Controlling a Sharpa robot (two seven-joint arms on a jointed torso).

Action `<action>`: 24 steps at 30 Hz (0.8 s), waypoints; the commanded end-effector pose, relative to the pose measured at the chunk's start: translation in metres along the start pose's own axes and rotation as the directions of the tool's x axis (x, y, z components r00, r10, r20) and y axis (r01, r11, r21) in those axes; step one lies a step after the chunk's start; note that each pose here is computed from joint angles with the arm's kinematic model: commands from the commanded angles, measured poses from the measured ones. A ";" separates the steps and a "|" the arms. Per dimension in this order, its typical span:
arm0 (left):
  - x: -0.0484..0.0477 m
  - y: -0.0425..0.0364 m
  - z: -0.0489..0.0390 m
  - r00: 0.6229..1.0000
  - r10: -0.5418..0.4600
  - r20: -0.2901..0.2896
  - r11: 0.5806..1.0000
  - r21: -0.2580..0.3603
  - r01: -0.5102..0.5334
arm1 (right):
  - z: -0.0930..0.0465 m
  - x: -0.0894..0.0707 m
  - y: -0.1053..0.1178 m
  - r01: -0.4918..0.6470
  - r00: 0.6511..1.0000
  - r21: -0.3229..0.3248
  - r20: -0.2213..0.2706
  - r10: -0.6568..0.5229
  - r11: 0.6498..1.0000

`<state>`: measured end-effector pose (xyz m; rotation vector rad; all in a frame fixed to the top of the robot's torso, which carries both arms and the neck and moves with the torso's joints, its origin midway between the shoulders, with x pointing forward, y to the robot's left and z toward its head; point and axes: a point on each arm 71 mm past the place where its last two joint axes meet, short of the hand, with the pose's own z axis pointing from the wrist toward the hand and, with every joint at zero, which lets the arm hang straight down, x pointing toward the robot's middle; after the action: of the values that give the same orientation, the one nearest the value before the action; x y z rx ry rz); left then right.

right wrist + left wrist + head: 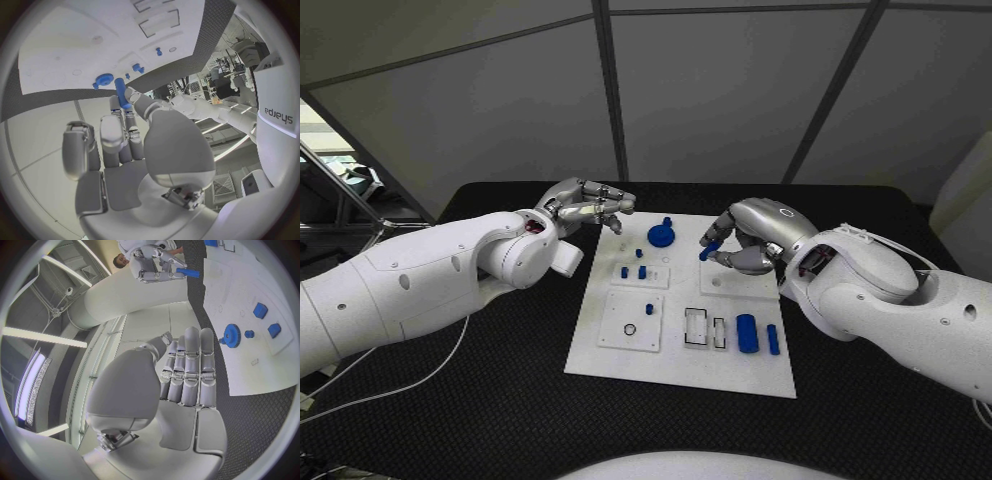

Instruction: Assemble the parts on the task board

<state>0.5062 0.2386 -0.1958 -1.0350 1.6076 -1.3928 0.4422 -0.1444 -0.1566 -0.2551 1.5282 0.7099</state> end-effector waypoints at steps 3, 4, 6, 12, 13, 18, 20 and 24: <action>0.0027 -0.0014 0.0012 1.000 -0.007 -0.012 1.000 0.008 0.007 | 0.009 -0.002 0.027 -0.092 0.995 -0.083 0.033 0.095 0.992; 0.0031 -0.0014 0.0013 1.000 -0.007 -0.013 1.000 0.008 0.008 | 0.011 0.000 0.032 -0.103 0.994 -0.098 0.026 0.106 0.990; 0.0037 -0.0015 0.0015 1.000 -0.008 -0.015 1.000 0.009 0.008 | 0.014 0.005 0.041 -0.118 0.993 -0.123 0.010 0.120 0.985; 0.0054 -0.0019 0.0021 1.000 -0.009 -0.018 1.000 0.011 0.009 | 0.021 0.036 0.069 -0.157 0.987 -0.196 -0.076 0.144 0.968; 0.0056 -0.0020 0.0022 1.000 -0.009 -0.018 1.000 0.012 0.009 | 0.022 0.042 0.072 -0.161 0.985 -0.205 -0.092 0.145 0.966; 0.0068 -0.0022 0.0030 1.000 -0.009 -0.019 1.000 0.014 0.010 | 0.024 0.067 0.085 -0.177 0.977 -0.233 -0.156 0.143 0.956; 0.0073 -0.0023 0.0034 1.000 -0.010 -0.018 1.000 0.015 0.010 | 0.025 0.075 0.088 -0.182 0.974 -0.239 -0.178 0.142 0.954; 0.0078 -0.0023 0.0040 1.000 -0.010 -0.018 1.000 0.017 0.010 | 0.026 0.090 0.091 -0.187 0.967 -0.243 -0.214 0.135 0.952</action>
<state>0.5066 0.2307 -0.1962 -1.0302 1.6126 -1.4079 0.4034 -0.0373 -0.2150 -0.3822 1.6464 1.0163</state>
